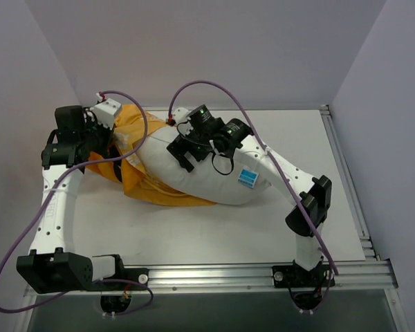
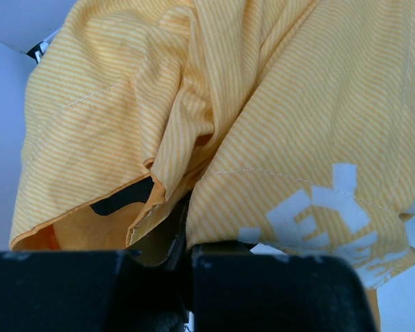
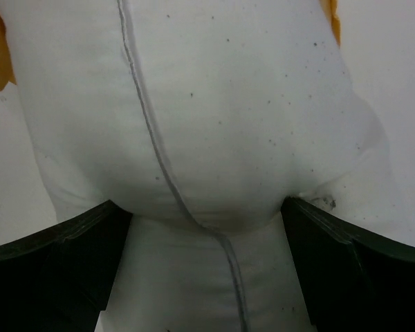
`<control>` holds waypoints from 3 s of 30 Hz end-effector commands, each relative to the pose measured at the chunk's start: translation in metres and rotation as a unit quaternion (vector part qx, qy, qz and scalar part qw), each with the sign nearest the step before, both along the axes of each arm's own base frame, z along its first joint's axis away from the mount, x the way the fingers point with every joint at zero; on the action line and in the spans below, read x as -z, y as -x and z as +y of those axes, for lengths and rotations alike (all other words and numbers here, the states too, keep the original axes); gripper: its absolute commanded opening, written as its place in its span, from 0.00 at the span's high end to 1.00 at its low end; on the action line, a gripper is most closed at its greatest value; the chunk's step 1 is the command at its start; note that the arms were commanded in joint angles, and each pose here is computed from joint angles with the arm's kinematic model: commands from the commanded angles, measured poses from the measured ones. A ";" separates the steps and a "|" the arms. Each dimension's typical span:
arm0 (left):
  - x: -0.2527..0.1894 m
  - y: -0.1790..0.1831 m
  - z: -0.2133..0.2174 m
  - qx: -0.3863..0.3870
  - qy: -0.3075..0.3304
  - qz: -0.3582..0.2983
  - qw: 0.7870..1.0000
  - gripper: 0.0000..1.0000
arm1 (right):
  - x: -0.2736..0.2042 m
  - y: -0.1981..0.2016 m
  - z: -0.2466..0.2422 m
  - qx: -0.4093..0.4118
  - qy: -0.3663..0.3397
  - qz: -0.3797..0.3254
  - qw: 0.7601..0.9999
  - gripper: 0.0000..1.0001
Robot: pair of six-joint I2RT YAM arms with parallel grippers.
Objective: Remove the pillowcase from the pillow
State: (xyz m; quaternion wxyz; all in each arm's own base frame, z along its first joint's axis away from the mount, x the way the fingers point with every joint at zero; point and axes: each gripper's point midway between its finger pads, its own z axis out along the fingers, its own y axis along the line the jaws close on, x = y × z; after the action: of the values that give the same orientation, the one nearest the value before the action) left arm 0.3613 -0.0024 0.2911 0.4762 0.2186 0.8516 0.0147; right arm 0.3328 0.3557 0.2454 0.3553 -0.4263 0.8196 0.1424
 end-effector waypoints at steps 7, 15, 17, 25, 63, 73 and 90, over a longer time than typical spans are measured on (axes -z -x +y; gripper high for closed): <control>-0.040 -0.012 0.006 -0.015 -0.008 -0.067 0.998 0.98 | 0.129 -0.008 -0.057 0.077 0.182 0.028 0.980 0.00; -0.043 -0.013 0.010 -0.020 -0.017 -0.070 0.997 0.98 | 0.174 0.004 -0.079 0.091 0.242 0.085 0.962 1.00; -0.045 -0.014 0.010 -0.022 -0.015 -0.072 0.997 0.98 | 0.176 0.004 -0.081 0.092 0.237 0.085 0.963 1.00; -0.039 -0.014 0.025 -0.040 -0.034 -0.062 0.997 0.98 | 0.108 -0.032 -0.132 0.213 0.075 0.058 0.972 1.00; 0.009 0.071 0.018 0.051 0.029 -0.034 0.998 0.97 | -0.060 -0.006 -0.196 0.276 -0.138 -0.024 0.951 0.80; 0.037 0.101 0.026 0.017 0.014 0.013 1.000 0.96 | -0.079 -0.029 -0.006 0.155 -0.256 -0.020 0.954 0.49; -0.044 0.176 -0.058 0.229 0.088 0.000 0.970 0.06 | 0.177 0.081 -0.018 0.206 -0.118 0.158 0.958 0.59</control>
State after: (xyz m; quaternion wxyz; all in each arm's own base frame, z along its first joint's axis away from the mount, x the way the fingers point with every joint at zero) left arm 0.2140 -0.0157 0.3065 0.4611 0.3285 0.8216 -0.0669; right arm 0.2736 0.3693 0.1362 0.3502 -0.1854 0.8668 0.3028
